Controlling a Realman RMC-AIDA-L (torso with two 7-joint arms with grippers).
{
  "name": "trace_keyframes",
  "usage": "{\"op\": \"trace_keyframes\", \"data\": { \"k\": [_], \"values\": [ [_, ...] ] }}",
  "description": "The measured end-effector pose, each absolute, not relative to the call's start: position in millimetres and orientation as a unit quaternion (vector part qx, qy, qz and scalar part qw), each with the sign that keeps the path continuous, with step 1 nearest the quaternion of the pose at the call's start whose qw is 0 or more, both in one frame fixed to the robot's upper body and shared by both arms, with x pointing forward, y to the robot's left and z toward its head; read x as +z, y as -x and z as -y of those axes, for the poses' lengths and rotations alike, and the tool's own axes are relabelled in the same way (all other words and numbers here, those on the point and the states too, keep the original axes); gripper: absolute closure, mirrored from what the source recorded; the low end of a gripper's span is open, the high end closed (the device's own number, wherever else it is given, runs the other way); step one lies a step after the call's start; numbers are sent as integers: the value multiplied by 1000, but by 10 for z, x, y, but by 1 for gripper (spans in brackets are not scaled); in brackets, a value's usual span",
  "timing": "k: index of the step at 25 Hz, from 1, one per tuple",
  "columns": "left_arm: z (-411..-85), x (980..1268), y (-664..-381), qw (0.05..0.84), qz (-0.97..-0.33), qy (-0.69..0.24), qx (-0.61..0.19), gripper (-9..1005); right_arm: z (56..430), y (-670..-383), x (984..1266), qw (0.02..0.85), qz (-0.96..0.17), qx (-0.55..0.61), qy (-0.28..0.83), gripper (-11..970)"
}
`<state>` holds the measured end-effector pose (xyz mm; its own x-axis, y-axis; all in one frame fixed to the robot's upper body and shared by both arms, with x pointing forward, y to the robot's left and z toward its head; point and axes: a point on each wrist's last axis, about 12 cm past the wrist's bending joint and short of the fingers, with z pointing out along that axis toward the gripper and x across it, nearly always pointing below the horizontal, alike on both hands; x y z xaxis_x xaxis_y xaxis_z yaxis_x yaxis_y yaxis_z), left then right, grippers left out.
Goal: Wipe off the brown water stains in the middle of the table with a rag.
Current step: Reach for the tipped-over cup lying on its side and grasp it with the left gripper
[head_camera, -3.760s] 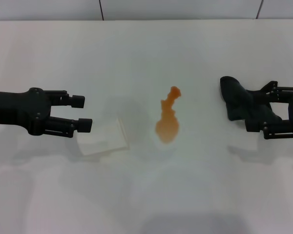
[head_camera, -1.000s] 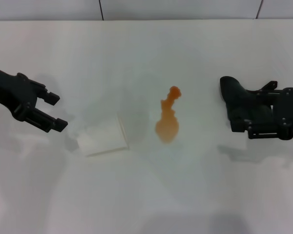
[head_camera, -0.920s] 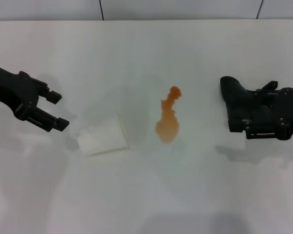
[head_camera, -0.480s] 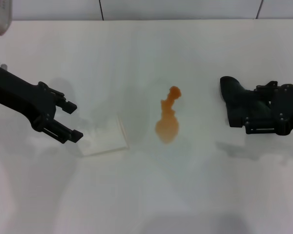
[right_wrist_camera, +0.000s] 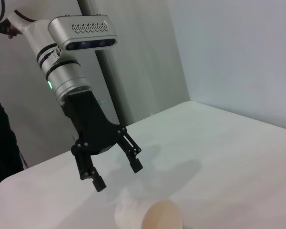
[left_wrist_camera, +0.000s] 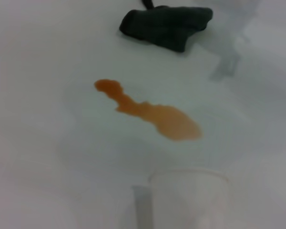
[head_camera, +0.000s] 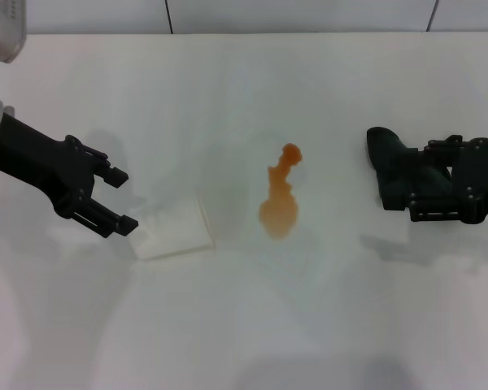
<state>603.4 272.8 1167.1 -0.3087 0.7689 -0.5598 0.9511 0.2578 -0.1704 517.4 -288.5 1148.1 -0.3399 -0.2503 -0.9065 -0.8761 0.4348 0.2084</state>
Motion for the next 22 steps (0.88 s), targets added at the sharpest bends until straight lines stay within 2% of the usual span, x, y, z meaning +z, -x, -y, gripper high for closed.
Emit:
{"op": "trace_keyframes", "data": {
  "k": [8,22],
  "values": [
    [-2627,11645,-6089,189,-761,-578,-224,120,2874,-5175,11492,424,-733,369,383,189],
    [-2446,11524,-6096,186,-749,-589,-240,120,2867,-5177,11493,423,-733,370,383,188]
  ]
}}
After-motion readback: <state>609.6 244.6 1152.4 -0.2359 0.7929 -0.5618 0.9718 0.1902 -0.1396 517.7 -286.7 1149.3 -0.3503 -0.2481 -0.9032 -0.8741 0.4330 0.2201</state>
